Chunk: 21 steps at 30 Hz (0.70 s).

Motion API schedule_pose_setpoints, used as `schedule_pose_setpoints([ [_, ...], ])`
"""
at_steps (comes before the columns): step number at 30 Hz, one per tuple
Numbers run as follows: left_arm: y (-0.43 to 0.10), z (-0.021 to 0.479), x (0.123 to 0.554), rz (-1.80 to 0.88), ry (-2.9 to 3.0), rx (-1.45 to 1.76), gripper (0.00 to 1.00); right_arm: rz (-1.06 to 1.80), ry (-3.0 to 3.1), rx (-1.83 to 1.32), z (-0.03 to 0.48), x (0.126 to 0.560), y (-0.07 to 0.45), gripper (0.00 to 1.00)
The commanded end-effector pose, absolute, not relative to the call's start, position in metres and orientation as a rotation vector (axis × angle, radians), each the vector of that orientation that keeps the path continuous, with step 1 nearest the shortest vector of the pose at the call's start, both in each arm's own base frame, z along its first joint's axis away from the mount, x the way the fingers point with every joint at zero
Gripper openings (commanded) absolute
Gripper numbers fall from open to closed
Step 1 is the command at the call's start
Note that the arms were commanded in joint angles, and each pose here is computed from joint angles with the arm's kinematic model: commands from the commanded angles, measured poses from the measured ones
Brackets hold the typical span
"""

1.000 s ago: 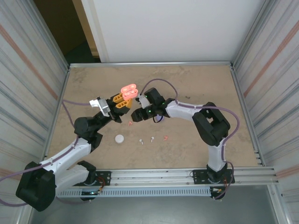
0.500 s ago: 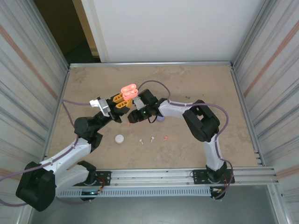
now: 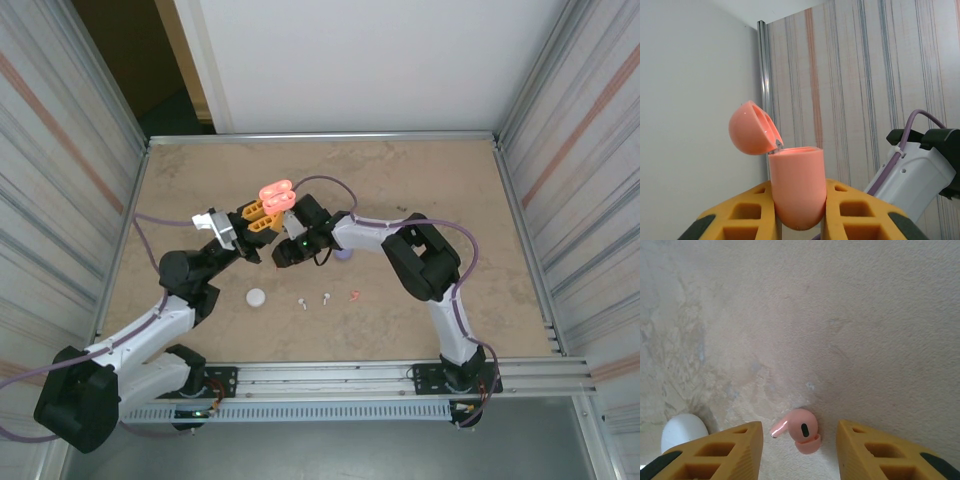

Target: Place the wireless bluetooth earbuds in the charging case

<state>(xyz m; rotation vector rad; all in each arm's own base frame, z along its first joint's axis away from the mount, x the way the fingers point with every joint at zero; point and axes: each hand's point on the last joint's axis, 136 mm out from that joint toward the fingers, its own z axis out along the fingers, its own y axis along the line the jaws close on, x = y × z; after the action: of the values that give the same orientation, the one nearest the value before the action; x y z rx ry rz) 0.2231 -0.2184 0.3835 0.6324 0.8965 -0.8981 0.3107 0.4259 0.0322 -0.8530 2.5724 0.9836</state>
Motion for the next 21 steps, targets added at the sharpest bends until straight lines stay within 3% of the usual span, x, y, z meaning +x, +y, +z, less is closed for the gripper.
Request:
schedule_pose_setpoints([
  [1,-0.216,0.389,0.218,-0.877,0.863,0.639,0.0,0.97,2.575,-0.894,0.028,0.31,0.431,0.41],
  [21,-0.217,0.387,0.22,-0.878,0.872,0.64,0.0,0.955,2.605,-0.935,0.016,0.301,0.435,0.34],
])
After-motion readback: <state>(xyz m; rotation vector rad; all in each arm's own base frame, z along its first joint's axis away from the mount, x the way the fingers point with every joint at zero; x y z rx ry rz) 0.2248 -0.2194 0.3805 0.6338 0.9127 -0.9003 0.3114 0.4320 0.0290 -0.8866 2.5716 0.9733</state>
